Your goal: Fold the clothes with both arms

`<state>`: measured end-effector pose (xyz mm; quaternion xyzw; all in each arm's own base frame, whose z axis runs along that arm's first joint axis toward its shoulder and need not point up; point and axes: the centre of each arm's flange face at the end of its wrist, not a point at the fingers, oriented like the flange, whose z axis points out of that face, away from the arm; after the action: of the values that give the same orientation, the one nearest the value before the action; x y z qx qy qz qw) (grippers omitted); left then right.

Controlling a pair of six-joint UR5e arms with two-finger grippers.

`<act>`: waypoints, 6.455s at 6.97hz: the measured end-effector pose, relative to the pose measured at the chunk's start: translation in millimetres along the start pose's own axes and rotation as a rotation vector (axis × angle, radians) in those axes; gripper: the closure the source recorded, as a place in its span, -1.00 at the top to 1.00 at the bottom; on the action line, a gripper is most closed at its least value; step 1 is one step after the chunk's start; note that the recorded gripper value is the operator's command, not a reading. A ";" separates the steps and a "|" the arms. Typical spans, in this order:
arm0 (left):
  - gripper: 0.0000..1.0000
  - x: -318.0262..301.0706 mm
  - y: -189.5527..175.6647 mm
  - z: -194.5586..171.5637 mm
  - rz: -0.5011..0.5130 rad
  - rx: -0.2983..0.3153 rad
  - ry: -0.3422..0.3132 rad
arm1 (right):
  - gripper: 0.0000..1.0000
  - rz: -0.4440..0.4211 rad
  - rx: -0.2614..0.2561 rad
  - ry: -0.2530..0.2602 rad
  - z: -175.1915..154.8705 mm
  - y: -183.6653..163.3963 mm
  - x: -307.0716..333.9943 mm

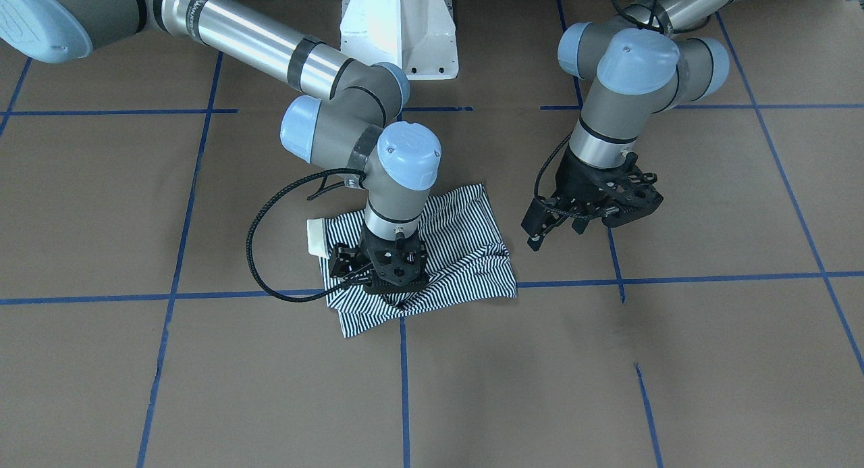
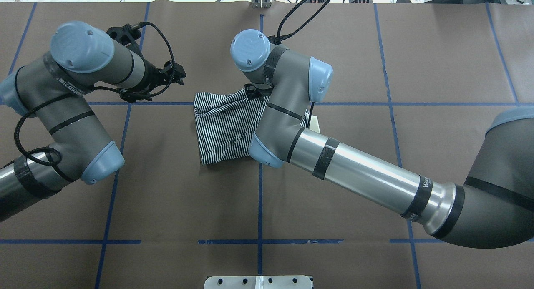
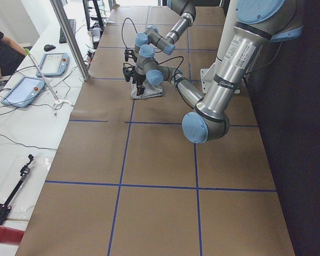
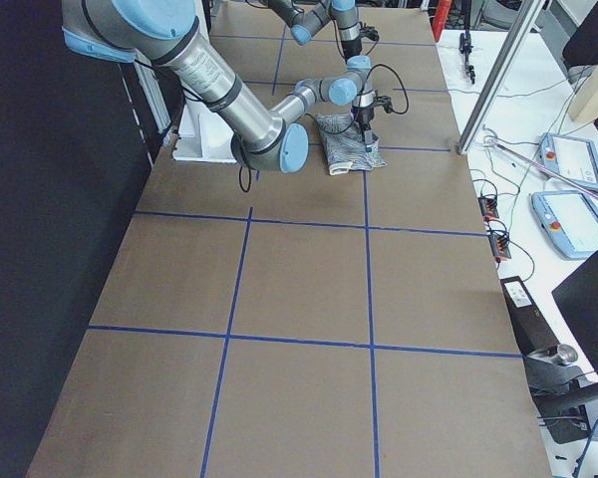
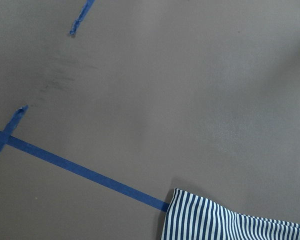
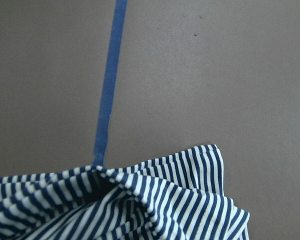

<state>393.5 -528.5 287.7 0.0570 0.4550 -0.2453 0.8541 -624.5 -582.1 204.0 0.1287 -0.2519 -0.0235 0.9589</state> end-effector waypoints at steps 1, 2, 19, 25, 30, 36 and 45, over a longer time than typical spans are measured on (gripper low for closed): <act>1.00 -1.9 -0.8 -3.3 0.000 -0.002 0.003 | 1.00 -0.040 0.028 0.022 13.3 -10.0 6.6; 1.00 -2.2 -0.8 -4.2 -0.001 -0.002 0.003 | 1.00 -0.071 0.074 0.039 27.5 -30.8 25.2; -1.00 46.8 43.2 113.7 0.007 -0.022 -0.003 | 1.00 0.000 -0.004 -0.247 -33.2 -126.7 173.7; -1.00 36.0 12.4 108.0 0.061 0.039 -0.017 | 1.00 0.004 -0.010 -0.242 -25.7 -123.7 178.5; 1.00 32.3 1.0 104.6 0.066 0.049 -0.024 | 1.00 0.013 -0.022 -0.237 -23.2 -123.5 188.1; 1.00 -136.8 -169.7 -33.9 0.403 0.078 -0.063 | 1.00 -0.054 -0.162 -0.188 -75.4 -65.0 465.4; 1.00 -497.1 -220.1 -135.6 0.766 -0.066 -0.223 | 1.00 -0.052 -0.240 -0.301 -37.0 184.6 782.3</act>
<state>-43.2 -494.7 637.1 0.1679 0.3131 0.1012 0.9293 72.1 -481.2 593.9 0.0150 -0.3844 -0.0973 0.9179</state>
